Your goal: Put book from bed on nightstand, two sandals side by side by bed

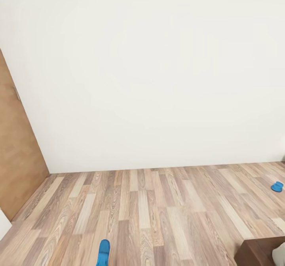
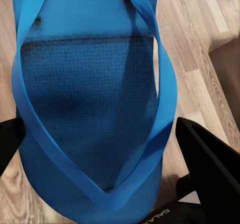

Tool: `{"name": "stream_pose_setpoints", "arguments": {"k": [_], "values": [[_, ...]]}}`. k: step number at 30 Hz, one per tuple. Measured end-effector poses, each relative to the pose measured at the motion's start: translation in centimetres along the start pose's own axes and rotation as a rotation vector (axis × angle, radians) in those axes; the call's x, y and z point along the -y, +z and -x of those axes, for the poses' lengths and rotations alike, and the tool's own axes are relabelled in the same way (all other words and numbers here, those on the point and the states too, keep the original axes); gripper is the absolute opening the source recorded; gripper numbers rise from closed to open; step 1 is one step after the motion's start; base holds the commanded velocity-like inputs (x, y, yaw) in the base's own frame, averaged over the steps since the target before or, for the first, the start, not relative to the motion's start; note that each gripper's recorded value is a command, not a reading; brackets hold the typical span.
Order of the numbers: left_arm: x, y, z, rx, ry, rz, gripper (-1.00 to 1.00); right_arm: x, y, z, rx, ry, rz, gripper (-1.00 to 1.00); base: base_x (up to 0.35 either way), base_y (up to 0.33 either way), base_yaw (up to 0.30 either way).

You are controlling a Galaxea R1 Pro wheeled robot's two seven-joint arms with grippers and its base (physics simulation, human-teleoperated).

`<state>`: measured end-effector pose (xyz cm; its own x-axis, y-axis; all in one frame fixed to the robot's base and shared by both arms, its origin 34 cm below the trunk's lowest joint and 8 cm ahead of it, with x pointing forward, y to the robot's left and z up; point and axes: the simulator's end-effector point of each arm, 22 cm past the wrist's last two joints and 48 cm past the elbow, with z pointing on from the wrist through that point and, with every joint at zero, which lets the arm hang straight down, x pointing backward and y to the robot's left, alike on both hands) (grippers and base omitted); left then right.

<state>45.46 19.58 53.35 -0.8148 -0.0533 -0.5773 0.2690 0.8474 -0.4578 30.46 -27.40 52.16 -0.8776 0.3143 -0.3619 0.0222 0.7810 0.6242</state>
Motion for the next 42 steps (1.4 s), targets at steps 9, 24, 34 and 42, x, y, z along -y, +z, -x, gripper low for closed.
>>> {"name": "stream_pose_setpoints", "arguments": {"k": [9, 24, 34, 42], "values": [[-0.02, 0.00, 0.04, 0.001, 0.000, 0.000, -1.00, 0.01, 0.00, 0.00, 0.000, 0.000, -0.001, 1.00, 0.326, 0.000, 0.000], [-0.03, -0.01, 0.03, 0.000, 0.000, 0.000, -1.00, 0.01, 0.00, 0.00, 0.000, 0.000, -0.001, 1.00, 0.326, 0.000, 0.000], [0.00, 0.00, 0.01, 0.000, 0.000, 0.000, -1.00, 0.01, 0.00, 0.00, 0.000, -0.001, -0.001, 1.00, 0.326, 0.000, 0.000], [-0.03, -0.02, -0.01, 0.000, 0.000, 0.000, -1.00, 0.01, 0.00, -0.01, -0.001, -0.001, -0.001, 1.00, 0.326, 0.000, 0.000]]}}
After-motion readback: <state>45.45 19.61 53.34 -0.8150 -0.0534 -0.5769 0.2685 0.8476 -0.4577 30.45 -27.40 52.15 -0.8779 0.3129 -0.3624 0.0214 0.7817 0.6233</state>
